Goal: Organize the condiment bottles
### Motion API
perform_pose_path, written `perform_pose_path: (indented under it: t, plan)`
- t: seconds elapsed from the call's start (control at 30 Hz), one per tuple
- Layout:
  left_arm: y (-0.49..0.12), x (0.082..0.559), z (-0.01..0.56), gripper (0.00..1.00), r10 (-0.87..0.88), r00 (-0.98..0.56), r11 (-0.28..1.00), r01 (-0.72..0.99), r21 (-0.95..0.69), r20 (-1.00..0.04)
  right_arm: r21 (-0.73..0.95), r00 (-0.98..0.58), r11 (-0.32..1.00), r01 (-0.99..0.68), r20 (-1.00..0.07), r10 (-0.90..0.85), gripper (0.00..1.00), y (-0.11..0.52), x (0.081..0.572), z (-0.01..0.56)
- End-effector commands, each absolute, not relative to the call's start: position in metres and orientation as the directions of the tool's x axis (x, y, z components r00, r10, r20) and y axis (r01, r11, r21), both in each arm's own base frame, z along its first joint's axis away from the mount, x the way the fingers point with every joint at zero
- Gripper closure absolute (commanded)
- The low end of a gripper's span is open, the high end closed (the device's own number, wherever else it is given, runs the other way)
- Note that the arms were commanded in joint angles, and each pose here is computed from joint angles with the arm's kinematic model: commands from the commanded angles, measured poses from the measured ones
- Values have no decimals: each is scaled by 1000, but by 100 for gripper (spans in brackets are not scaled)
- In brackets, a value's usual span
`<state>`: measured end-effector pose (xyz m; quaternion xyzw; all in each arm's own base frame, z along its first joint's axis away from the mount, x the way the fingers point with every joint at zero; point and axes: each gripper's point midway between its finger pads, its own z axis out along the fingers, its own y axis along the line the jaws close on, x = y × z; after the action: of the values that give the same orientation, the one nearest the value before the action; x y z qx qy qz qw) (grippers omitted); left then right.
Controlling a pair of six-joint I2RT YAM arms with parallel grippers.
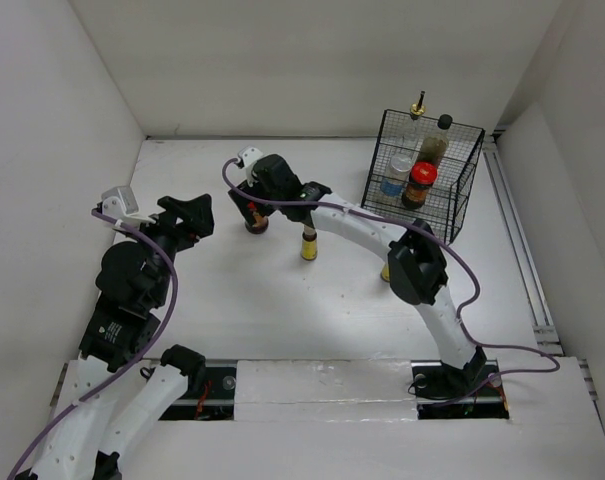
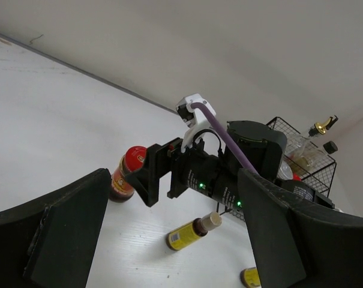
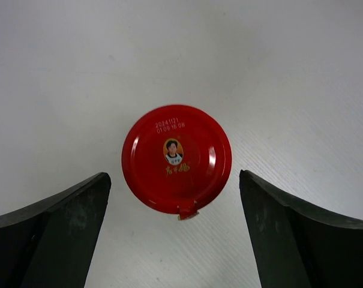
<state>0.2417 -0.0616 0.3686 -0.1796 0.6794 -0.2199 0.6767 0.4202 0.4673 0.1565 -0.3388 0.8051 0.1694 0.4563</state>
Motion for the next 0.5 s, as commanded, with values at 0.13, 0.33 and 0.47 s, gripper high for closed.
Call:
perform_pose_path:
  t: [0.13, 0.33, 0.47]
  plan:
    - [-64, 243, 381, 18, -558, 3, 827, 83, -556, -830, 31, -295, 702, -712, -920, -258, 28, 502, 443, 178]
    - [-64, 243, 381, 18, -558, 3, 827, 83, -556, -830, 45, -293, 696, -716, -925, -242, 40, 503, 440, 189]
    - [-64, 243, 381, 18, -558, 3, 827, 83, -556, -830, 100, -225, 699, -708, -970, -90, 44, 492, 442, 259]
